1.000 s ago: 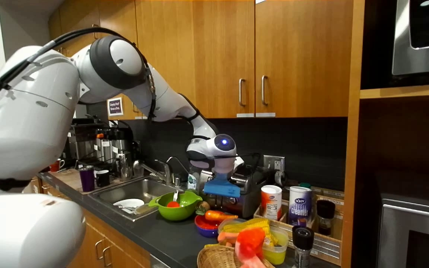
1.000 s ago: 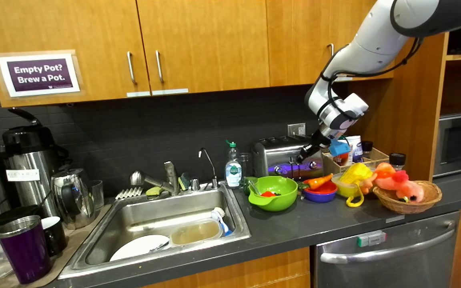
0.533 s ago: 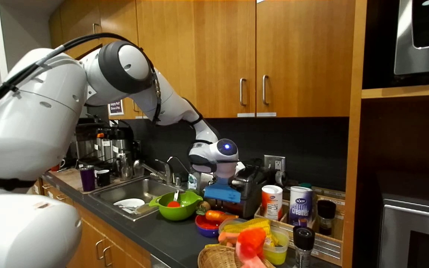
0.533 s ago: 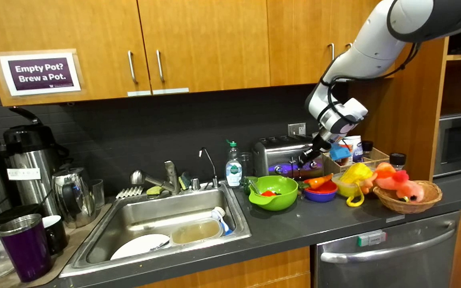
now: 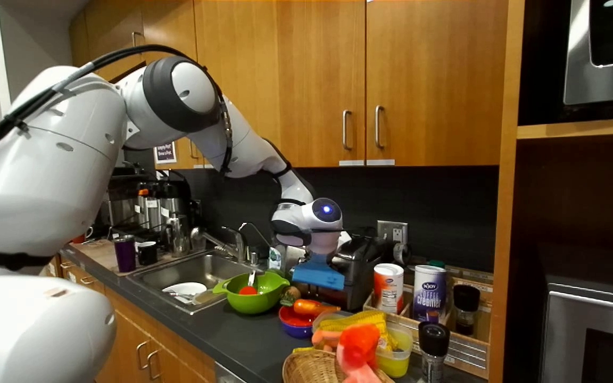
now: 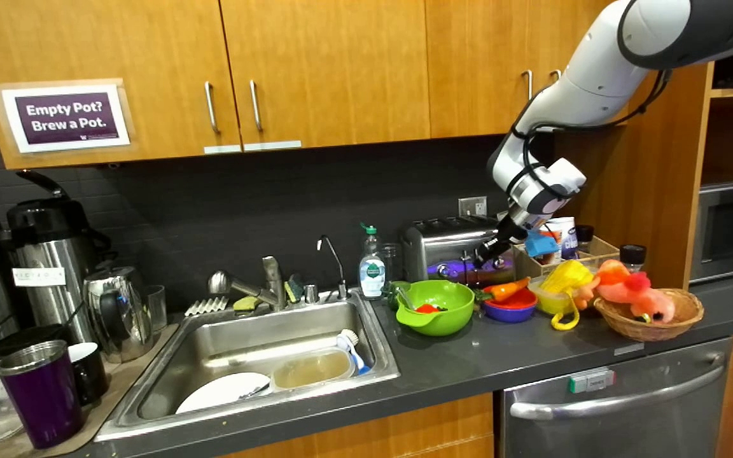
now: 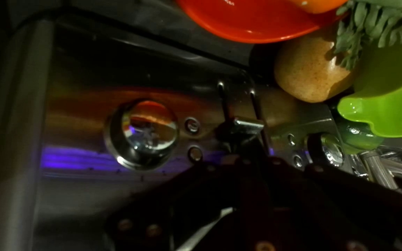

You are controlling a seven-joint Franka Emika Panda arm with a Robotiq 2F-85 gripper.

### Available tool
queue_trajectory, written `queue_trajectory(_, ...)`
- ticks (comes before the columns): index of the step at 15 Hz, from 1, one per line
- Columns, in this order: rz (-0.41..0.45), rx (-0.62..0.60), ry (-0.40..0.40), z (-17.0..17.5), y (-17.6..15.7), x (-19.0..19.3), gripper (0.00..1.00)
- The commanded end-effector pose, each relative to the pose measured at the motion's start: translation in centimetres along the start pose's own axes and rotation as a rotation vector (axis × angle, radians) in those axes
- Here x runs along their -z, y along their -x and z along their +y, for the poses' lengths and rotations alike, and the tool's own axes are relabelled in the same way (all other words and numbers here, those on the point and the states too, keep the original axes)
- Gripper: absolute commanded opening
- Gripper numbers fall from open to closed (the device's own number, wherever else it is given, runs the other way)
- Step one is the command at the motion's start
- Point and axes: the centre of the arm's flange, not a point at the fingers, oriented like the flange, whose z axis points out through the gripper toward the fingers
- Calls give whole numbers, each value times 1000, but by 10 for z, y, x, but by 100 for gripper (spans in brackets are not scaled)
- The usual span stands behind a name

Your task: Push down the right switch of the toaster

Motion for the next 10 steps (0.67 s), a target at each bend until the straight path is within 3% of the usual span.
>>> queue_trajectory(1,0,-12,8,6,-3,-4,0)
queue_trajectory(10,-7,5,-2,0,-2,0,1)
